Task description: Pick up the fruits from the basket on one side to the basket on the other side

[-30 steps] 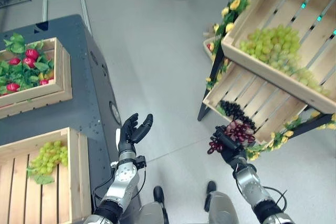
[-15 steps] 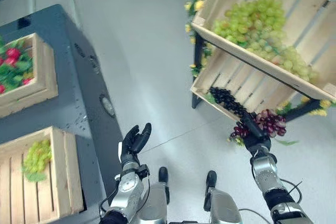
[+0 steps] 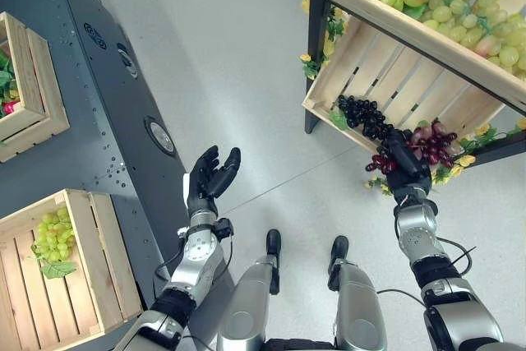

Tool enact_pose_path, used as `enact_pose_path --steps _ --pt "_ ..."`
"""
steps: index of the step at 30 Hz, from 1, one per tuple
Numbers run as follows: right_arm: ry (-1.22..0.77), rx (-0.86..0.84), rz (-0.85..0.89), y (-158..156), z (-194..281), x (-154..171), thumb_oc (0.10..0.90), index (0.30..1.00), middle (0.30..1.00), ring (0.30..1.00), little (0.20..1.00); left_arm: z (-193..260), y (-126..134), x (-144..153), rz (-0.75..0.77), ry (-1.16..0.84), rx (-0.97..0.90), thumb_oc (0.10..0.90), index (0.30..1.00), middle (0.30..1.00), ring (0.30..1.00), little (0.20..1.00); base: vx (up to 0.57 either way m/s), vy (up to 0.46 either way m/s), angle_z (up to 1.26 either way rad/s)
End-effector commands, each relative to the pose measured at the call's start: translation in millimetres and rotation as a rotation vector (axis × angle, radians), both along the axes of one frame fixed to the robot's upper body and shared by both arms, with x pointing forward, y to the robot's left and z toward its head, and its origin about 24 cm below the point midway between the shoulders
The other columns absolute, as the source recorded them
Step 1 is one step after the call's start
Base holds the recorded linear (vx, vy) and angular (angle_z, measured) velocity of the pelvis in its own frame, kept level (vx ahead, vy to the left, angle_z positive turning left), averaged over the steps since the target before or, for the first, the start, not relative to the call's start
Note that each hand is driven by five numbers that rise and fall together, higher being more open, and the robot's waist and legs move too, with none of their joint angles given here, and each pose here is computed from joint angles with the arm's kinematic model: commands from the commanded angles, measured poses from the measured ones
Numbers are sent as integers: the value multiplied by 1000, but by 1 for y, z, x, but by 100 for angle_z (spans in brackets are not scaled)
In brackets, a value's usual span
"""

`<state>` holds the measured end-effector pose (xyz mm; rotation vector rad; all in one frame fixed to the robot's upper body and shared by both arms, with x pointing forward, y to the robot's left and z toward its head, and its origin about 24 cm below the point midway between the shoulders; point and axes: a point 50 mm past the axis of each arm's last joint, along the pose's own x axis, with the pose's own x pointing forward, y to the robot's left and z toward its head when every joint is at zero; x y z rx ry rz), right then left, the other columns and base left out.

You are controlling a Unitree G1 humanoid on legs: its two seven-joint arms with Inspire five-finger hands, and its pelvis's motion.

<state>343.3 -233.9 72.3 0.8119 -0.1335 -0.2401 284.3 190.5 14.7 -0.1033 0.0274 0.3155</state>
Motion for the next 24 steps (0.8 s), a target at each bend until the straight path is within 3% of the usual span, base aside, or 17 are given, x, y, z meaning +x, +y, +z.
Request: enact_pose_path --steps 1,6,14,20,24 --pt "-318 -199 -31 -23 98 16 400 300 300 300 300 46 -19 10 -78 -258 4 800 900 900 900 900 -54 -61 20" --pt "-353 -198 -25 -31 115 19 400 300 300 300 300 51 -27 8 -112 -280 18 800 900 900 900 900 -3 -58 18" --pt "-439 -136 -139 -56 175 24 400 300 300 300 300 48 -19 0 -130 -263 47 800 900 900 900 900 43 -23 13" --pt "-390 -110 -244 -83 211 24 400 300 300 300 300 47 -16 -5 -147 -261 51 800 900 900 900 900 27 4 2" --pt "-309 -210 -367 -102 226 19 400 300 300 300 300 47 -15 -8 -156 -272 52 800 900 900 900 900 24 3 2"
